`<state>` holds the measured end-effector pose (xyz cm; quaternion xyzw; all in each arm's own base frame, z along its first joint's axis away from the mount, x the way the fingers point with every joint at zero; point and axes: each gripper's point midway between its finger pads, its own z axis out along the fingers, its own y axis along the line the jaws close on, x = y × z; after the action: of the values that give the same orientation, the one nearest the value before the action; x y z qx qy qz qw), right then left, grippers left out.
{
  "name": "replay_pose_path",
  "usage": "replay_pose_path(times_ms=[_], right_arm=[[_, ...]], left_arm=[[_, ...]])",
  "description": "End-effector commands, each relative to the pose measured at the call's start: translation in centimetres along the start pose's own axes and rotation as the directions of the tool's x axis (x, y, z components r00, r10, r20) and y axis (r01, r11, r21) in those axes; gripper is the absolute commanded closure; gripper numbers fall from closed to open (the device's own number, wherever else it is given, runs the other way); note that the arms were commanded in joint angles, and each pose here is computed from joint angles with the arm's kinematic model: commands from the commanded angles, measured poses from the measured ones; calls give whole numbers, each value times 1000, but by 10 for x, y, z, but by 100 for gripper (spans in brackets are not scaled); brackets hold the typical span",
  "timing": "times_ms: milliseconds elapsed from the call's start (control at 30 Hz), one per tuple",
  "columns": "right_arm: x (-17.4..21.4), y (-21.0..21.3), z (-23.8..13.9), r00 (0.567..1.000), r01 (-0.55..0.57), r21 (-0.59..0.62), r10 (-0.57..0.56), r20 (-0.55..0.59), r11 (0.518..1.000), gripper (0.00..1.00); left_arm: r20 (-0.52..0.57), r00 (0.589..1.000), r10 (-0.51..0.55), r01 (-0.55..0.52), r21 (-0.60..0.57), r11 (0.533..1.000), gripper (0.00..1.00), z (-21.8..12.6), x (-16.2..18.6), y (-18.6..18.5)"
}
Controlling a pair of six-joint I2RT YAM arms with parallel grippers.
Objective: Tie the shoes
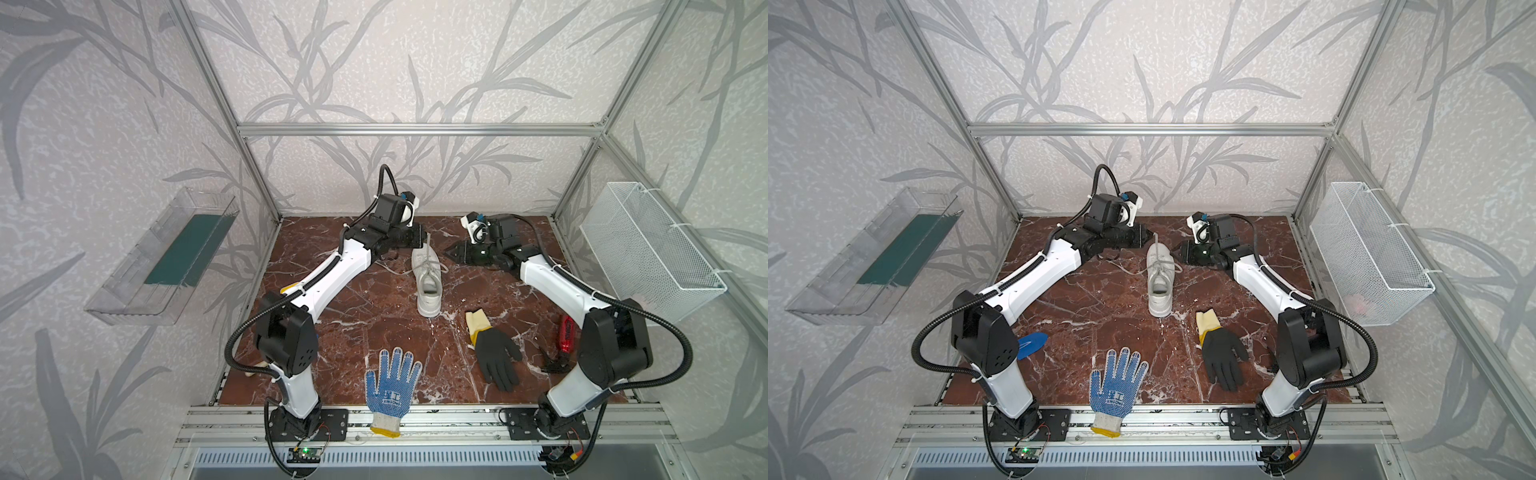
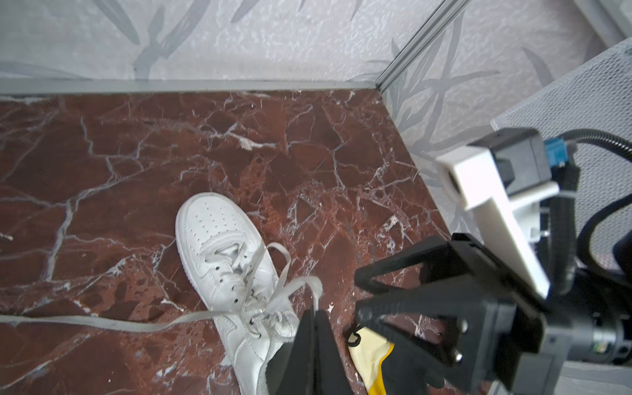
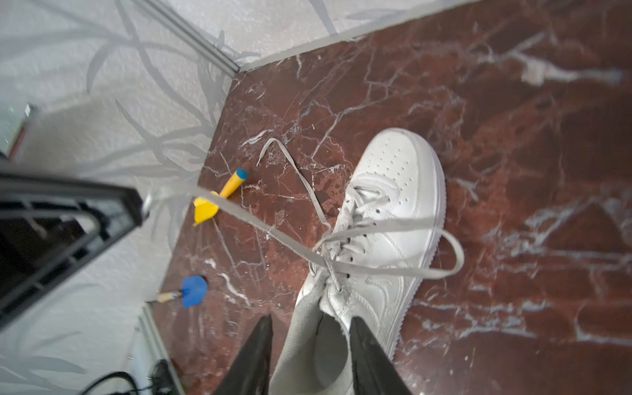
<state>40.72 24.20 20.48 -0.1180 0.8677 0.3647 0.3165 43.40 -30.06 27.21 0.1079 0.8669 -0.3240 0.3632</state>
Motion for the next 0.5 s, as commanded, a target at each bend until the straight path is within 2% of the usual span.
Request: replay_pose_path(times_ms=[0,200,467], right_arm=[[-23,23,-4,946,314,21,-314,85,949,59],[-44,36,12,928,351,-20,-345,141,936,60],[-48,30,38,933,350,-49,-343,106,936,69]], left_arm=[[78,997,15,-19,48,999,100,-26,-28,-19],[85,996,17,-21,50,999,100,-32,-30,-21],[92,996,17,-21,40,999,100,-40,-27,-20]])
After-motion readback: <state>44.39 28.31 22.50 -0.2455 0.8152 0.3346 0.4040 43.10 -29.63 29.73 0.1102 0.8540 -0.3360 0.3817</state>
